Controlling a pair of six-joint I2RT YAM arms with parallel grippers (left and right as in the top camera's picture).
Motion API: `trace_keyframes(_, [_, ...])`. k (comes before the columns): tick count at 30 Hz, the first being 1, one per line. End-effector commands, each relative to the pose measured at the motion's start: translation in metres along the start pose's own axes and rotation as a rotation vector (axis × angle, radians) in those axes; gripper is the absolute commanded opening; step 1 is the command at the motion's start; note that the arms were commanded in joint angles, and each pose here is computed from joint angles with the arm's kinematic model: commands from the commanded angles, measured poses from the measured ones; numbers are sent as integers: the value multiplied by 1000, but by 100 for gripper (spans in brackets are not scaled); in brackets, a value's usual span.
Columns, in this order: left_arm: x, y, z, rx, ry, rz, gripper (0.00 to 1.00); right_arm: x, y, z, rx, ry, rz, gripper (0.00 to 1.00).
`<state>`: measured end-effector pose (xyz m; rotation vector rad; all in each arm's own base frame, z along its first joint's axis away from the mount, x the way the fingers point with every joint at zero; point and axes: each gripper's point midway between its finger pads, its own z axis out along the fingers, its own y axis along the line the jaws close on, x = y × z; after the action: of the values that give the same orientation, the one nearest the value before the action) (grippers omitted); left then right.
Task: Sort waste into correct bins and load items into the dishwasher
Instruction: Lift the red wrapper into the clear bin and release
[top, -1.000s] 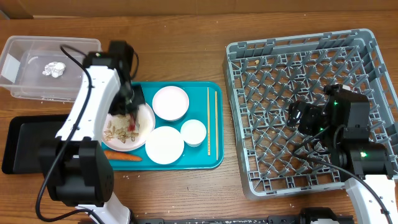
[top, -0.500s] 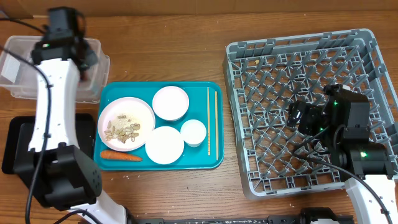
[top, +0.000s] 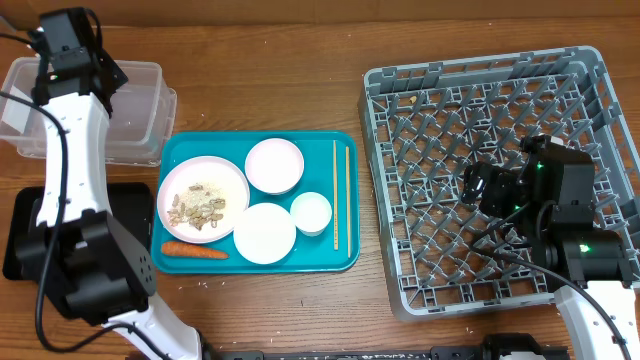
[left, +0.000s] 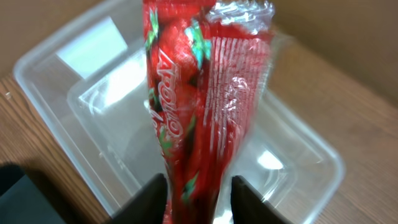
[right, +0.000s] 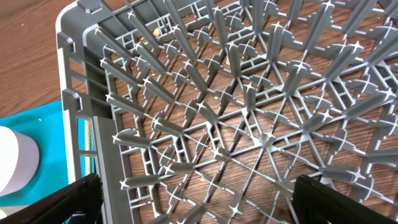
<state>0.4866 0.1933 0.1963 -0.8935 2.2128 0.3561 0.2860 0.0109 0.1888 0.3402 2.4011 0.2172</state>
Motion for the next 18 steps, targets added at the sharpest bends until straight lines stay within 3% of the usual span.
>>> trace_keyframes(1, [16, 6, 16, -36, 48, 16, 45, -10, 4, -7, -10, -30, 0, 100])
trace_keyframes(10, [19, -5, 3, 46, 79, 76, 50, -10, 4, -7, -10, -30, 0, 100])
trace_keyframes(15, [44, -50, -26, 301, 193, 131, 51, -10, 4, -7, -10, -31, 0, 100])
trace_keyframes(18, [76, -91, -51, 496, 304, 203, 51, -10, 4, -7, -10, -31, 0, 100])
